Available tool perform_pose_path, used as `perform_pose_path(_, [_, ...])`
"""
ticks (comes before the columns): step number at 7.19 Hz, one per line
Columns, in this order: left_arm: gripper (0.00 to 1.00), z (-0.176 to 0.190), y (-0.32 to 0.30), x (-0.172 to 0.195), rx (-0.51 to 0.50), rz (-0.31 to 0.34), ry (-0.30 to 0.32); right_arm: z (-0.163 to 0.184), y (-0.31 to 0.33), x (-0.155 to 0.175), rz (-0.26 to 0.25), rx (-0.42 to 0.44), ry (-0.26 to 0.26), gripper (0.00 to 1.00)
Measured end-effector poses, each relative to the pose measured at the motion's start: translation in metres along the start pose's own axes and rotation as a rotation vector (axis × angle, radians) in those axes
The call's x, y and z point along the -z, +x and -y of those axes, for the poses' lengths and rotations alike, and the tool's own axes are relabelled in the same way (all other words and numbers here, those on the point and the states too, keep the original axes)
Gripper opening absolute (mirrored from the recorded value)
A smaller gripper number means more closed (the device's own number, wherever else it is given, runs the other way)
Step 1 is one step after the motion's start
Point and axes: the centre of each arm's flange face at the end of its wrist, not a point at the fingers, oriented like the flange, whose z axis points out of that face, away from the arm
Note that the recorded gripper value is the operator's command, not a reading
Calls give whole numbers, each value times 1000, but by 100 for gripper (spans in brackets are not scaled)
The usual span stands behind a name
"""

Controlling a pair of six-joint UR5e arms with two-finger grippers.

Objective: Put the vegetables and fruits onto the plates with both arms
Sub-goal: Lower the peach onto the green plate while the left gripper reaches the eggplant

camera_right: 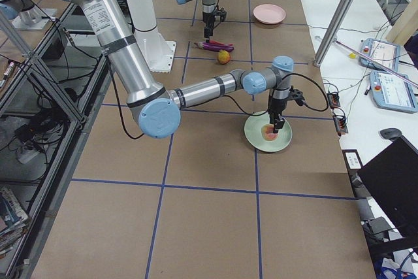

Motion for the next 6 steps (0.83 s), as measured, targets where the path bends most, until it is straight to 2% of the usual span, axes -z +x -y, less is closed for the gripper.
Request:
perform_pose_path(2, [100,-24,9,-4,-8,75,-19,6,-6,0,34,12,16,100])
perform_pose_path(3, [100,-43,16,-12,-24,93,-49,9,-14,6,75,17,10,100])
perform_pose_path(6, [94,-70,27,-28,-53,106,-95,17,-37,33,174,26,18,100])
